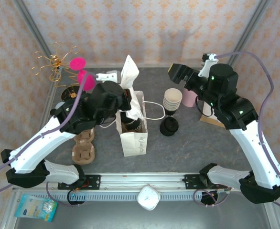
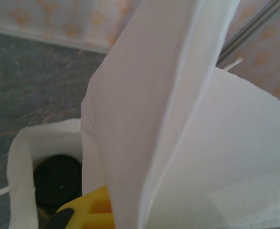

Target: Pack the takeout coffee

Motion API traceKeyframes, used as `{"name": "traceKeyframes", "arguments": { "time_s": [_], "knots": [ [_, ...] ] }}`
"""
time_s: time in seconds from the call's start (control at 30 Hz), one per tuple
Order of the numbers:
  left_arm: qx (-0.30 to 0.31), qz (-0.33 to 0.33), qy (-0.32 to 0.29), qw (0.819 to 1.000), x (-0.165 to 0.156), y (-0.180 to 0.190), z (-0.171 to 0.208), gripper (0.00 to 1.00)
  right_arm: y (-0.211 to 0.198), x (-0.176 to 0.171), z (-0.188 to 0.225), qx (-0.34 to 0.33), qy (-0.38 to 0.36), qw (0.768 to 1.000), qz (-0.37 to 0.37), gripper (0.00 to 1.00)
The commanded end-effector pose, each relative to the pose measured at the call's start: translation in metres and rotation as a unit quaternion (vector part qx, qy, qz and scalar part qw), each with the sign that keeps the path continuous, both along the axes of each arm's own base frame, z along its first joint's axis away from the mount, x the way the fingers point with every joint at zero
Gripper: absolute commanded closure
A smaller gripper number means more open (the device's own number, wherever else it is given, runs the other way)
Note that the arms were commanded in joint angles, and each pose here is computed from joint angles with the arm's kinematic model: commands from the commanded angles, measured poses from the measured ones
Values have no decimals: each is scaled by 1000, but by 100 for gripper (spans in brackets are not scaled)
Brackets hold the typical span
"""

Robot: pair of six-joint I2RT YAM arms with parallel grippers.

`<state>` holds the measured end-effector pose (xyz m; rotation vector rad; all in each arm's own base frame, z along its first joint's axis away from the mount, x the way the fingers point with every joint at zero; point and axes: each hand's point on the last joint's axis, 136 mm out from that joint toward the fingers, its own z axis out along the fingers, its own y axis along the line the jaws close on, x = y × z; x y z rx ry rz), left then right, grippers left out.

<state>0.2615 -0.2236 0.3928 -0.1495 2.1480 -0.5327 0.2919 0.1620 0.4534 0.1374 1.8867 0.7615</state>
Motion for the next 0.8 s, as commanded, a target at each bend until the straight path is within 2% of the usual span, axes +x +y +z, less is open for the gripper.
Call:
{"name": "traceKeyframes", "arguments": {
  "time_s": [0.0,0.3,0.43,0.5,0.63,0.73,0.77],
  "knots": [
    [37,12,49,998,-5,4,-28,100,-6,6,-14,-25,-3,1000,-18,0],
    [116,27,97,988,-2,8,-65,100,-5,6,-30,-36,4,999,-13,0],
    [124,12,121,985,-4,0,-85,96,-6,5,-31,-38,3,999,-12,0],
    [126,12,122,984,-5,1,-88,88,-8,5,-30,-40,1,999,-16,0],
    [98,-4,113,989,-6,-4,-80,62,-11,5,-28,-45,-4,999,-23,0],
    [105,-5,117,987,-5,-2,-80,50,-13,6,-27,-47,-5,999,-26,0],
    [110,-3,115,987,-5,0,-77,50,-13,6,-27,-48,-5,998,-27,0]
  ]
}}
